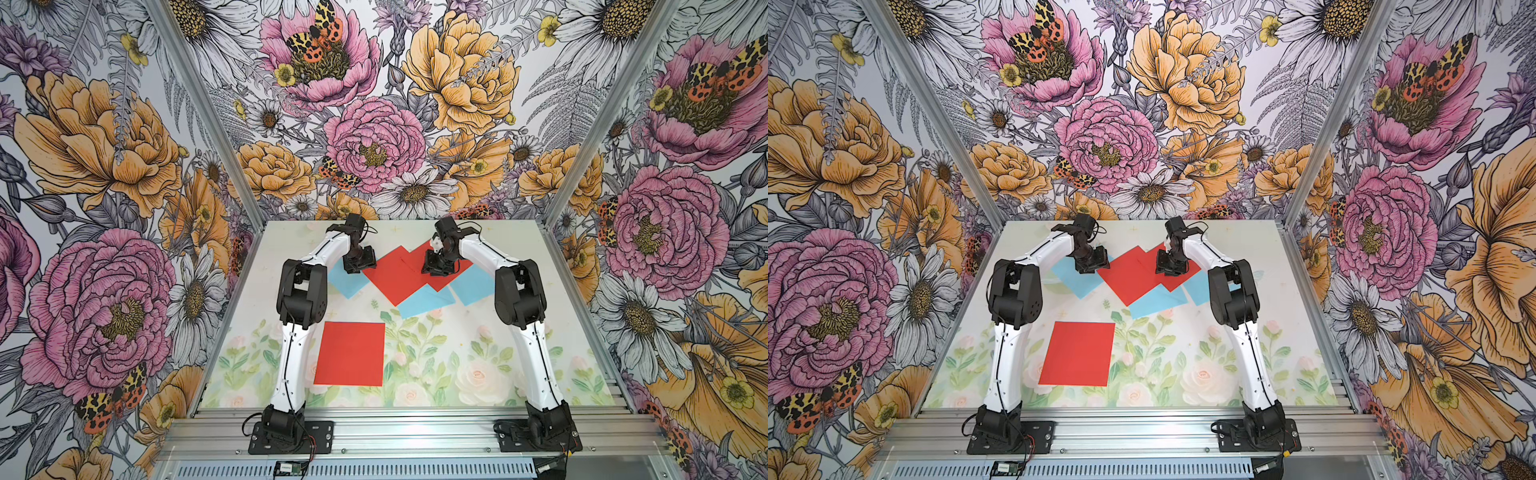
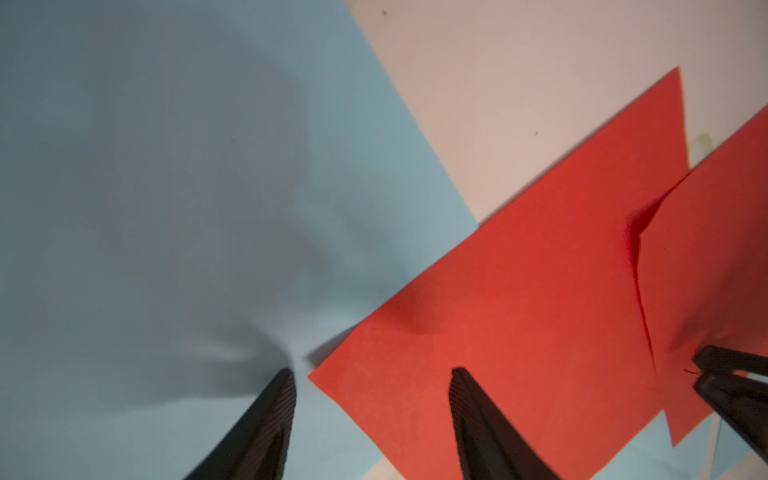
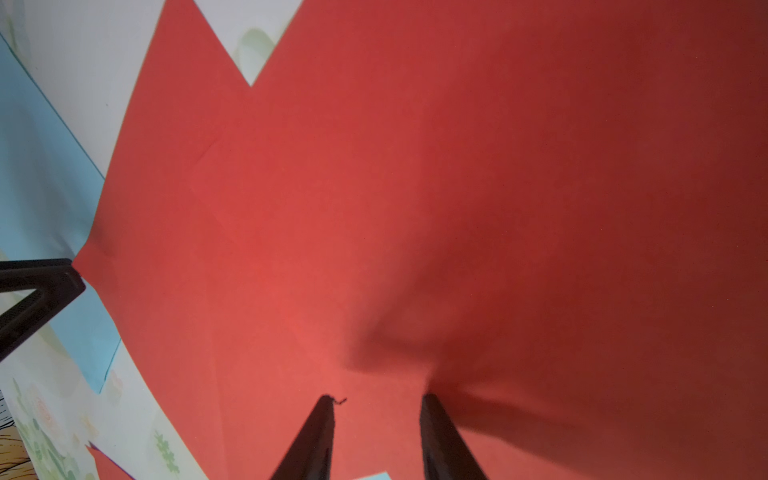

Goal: Sort the scattered colored papers by color
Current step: Pick up the colored paper from the center of the board.

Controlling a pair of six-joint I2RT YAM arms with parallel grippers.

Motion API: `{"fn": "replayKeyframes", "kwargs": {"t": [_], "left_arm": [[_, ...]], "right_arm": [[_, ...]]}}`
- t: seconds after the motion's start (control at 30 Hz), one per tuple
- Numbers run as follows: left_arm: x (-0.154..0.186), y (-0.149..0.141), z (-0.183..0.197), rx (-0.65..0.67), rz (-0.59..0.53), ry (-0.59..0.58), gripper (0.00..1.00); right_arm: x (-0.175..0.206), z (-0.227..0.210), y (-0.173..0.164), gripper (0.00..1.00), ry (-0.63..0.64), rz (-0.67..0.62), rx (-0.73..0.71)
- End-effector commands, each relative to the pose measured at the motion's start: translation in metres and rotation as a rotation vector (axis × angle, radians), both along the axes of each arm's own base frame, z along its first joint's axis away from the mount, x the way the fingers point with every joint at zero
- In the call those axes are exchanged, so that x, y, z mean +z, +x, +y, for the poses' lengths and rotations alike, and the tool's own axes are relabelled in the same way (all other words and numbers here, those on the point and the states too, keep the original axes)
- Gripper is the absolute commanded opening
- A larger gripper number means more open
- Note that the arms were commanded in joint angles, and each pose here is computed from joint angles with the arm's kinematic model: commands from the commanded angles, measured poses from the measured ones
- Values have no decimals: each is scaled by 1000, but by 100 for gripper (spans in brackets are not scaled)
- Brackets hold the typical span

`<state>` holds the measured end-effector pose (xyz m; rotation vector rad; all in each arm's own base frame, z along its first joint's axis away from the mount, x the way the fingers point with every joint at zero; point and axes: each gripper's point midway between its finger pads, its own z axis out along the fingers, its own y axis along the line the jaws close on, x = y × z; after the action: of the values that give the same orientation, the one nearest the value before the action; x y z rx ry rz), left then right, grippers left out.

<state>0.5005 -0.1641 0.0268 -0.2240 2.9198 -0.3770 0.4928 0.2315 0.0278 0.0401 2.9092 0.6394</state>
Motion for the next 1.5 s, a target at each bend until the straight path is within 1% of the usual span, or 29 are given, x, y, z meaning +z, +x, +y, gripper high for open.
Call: {"fn": "replayKeyframes", "kwargs": {"t": [0.0,0.23,0.47,0.67,0.73,0.87,0.93,1.07,1.23,1.3,1.47], "left_arm": [[-34,-7,-10,2,67,-28,63],[-42,-13,-16,21,105,-65,62],[-49,-15,-21,80,129,-122,63],[-50,-15,-19,119,134,-132,62],[-51,-17,-18,153,140,-153,62],[-52,-22,-15,259,137,-249,62],[-52,-24,-15,288,127,-290,62],[-53,-27,-16,260,126,-300,61],[-49,-27,-21,213,118,-321,47],[-50,-31,-21,189,132,-324,42],[-54,-41,-16,141,164,-312,41]], "right_arm": [[-32,-6,-4,38,-33,51,-8],[-32,-7,-3,38,-32,50,-8],[-32,-8,-2,38,-30,48,-9],[-32,-7,-3,38,-28,51,-8],[-34,-8,-3,38,-30,53,-7],[-33,-8,-3,38,-30,53,-7],[-33,-8,-3,38,-29,51,-8],[-34,-7,-2,38,-26,52,-6],[-33,-5,1,38,-17,49,-11],[-33,-4,2,38,-15,46,-11],[-32,-4,4,38,-15,43,-13]]}}
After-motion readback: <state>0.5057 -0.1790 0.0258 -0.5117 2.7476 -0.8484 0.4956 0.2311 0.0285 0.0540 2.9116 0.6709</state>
